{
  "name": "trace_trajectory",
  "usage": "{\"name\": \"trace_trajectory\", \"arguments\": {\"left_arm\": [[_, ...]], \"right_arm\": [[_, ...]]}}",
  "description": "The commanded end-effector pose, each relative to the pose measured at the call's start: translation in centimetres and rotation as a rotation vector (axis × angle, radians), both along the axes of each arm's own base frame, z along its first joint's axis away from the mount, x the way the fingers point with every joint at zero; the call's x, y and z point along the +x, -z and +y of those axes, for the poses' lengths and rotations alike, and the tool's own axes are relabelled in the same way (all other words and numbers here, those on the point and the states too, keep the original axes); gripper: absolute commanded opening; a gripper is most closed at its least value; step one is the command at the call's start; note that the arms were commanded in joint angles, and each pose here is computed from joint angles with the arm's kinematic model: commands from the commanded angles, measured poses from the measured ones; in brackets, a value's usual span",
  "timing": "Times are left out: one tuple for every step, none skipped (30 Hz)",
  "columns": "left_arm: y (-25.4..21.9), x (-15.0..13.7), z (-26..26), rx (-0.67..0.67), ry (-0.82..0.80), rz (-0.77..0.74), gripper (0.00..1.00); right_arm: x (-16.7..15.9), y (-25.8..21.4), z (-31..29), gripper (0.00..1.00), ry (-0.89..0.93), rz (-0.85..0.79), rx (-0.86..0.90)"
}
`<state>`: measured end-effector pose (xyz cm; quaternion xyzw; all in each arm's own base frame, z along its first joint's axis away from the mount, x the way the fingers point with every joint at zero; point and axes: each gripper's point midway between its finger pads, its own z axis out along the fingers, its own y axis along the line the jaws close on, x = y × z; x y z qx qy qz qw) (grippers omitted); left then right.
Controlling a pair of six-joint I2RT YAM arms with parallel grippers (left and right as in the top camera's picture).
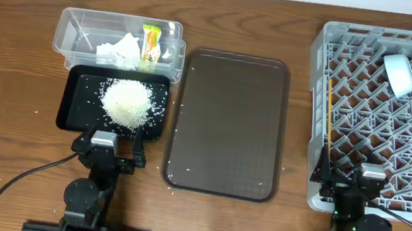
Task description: Sort waste into correct bins and load items into the dishwasher rack
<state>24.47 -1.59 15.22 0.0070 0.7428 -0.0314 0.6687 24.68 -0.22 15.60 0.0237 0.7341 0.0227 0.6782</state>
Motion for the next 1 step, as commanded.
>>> {"name": "trace_trajectory", "arguments": {"left_arm": [[1.58,-0.11,0.38,0.005,-0.019,0.052,0.99]], "right_arm": [[-0.01,0.09,0.26,0.99,-0.011,0.002,-0.012]]}}
